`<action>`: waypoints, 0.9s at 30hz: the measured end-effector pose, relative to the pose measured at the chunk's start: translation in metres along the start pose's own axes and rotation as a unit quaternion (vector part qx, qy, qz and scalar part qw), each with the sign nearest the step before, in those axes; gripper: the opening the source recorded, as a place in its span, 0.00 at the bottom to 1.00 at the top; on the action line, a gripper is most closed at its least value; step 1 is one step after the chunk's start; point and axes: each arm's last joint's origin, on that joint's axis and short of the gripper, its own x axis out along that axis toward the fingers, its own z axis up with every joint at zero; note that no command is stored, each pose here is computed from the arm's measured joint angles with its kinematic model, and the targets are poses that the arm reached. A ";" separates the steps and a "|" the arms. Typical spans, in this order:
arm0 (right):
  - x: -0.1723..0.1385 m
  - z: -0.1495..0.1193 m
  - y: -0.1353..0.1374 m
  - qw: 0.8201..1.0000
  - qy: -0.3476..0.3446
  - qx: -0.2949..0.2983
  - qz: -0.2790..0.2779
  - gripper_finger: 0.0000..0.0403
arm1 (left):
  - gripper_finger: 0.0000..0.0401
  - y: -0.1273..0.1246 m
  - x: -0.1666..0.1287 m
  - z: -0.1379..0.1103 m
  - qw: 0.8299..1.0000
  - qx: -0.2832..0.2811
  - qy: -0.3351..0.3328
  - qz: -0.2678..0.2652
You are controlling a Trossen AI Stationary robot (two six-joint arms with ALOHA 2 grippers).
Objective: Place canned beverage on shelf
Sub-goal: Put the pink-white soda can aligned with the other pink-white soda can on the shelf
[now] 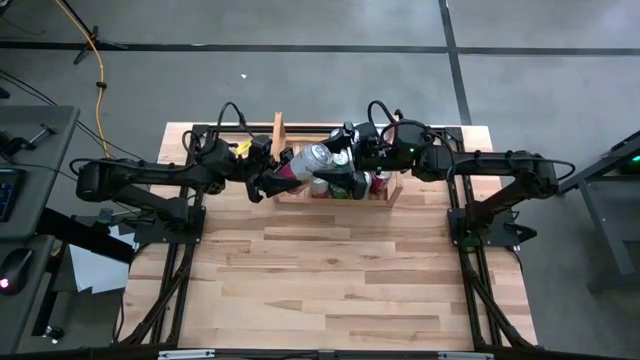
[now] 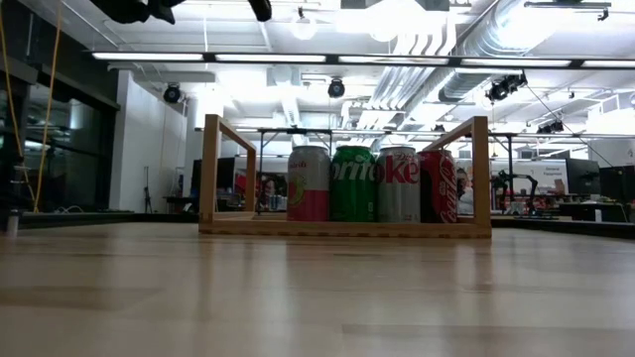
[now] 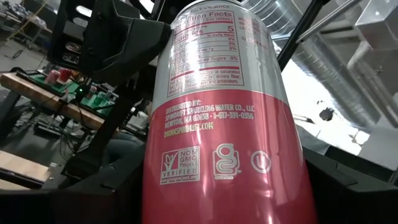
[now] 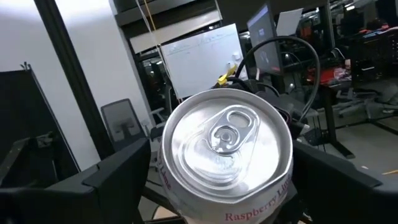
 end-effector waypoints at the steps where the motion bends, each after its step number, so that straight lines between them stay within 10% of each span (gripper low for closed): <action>1: 0.000 0.000 0.000 1.000 0.000 0.001 0.000 0.86 | 0.69 0.001 0.000 0.000 1.000 0.004 0.000 0.002; 20: -0.002 0.000 -0.002 1.000 0.010 -0.013 0.002 0.69 | 0.69 0.007 -0.003 0.003 0.999 0.032 0.003 0.016; 27: -0.021 0.009 -0.010 0.998 0.041 -0.015 -0.039 0.69 | 0.94 0.024 -0.011 0.008 0.997 -0.010 0.029 0.066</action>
